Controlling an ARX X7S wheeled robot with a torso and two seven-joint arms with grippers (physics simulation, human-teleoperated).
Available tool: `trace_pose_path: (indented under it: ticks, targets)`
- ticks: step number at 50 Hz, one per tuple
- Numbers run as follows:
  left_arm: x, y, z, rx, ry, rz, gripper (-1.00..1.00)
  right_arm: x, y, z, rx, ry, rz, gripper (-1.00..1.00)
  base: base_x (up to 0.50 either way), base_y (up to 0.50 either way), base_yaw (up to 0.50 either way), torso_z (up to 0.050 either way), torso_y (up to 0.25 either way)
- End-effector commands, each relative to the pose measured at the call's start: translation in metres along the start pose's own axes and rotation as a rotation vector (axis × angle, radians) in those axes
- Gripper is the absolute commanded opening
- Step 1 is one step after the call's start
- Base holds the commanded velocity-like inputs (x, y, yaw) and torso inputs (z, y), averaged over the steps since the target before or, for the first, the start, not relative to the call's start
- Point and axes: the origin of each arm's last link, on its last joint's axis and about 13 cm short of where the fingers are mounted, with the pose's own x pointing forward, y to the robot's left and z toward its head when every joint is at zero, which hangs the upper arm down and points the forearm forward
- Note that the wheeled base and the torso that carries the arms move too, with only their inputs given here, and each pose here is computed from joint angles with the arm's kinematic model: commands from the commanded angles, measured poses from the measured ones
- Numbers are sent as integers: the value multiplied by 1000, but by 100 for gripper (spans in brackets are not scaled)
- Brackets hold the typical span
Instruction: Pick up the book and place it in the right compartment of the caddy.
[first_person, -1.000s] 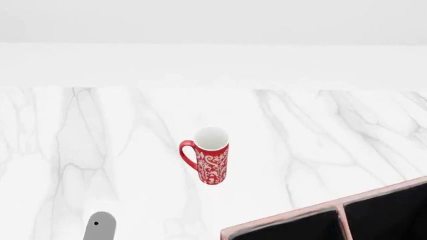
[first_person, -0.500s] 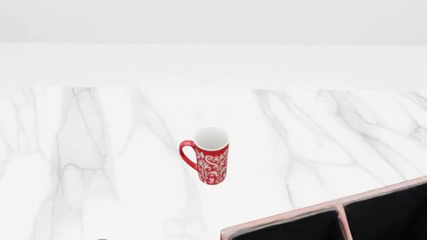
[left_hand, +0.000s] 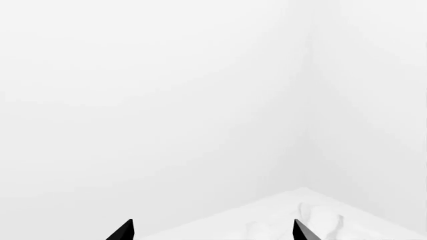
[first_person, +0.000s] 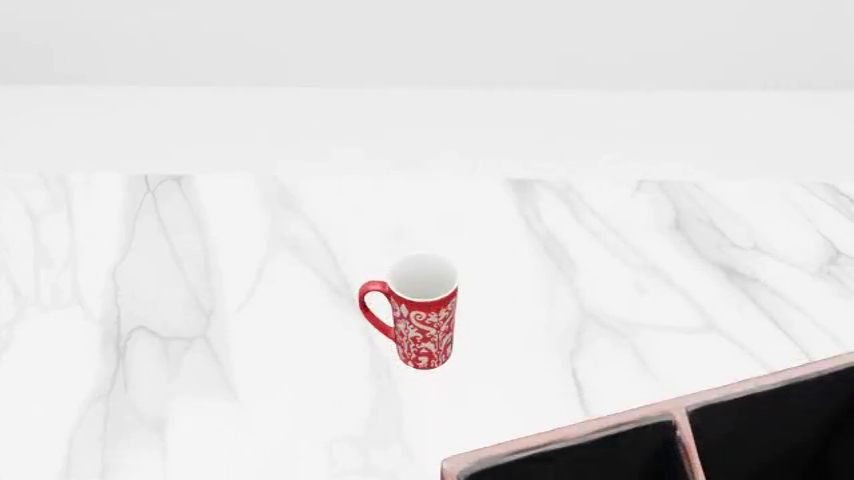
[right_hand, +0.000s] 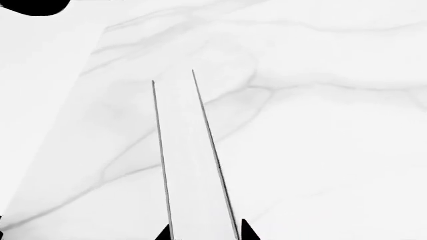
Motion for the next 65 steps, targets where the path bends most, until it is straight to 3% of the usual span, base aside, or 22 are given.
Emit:
trace_pose_path:
  ticks: [1,14,21,28,40,43,45,49,60,65]
  targets:
    - [-3,3,-3,-9,13,11,100,5,0,4,-20,-28,32,-100,0,0,0,0,0]
    - [-3,2,-2,-18,12,9,100,3,0,4,-30,-38,26,-100,0,0,0,0,0]
    - [-3,2,-3,-18,14,10,100,-1,-3,13,-14,-104,-46,-100,0,0,0,0,0]
    - [-3,3,-2,-17,14,10,100,-27,-6,47,47,-208,-210,-100,0,0,0,0,0]
    - [-3,2,-3,-21,14,6,100,-50,-2,73,41,-228,-355,-100,0,0,0,0,0]
    - [-3,2,-2,-21,13,6,100,-56,-4,81,57,-223,-442,-100,0,0,0,0,3]
    - [-3,2,-2,-23,11,5,100,-69,-9,93,98,-225,-563,-100,0,0,0,0,0]
    - [-3,0,-2,-22,12,1,100,-93,-4,121,85,-262,-662,-100,0,0,0,0,0]
    - [-2,-1,-3,-22,15,-5,100,-128,0,148,79,-310,-777,-100,0,0,0,0,1]
    - [-2,-1,-3,-23,15,-2,100,-142,-1,153,123,-327,-854,-100,0,0,0,0,2]
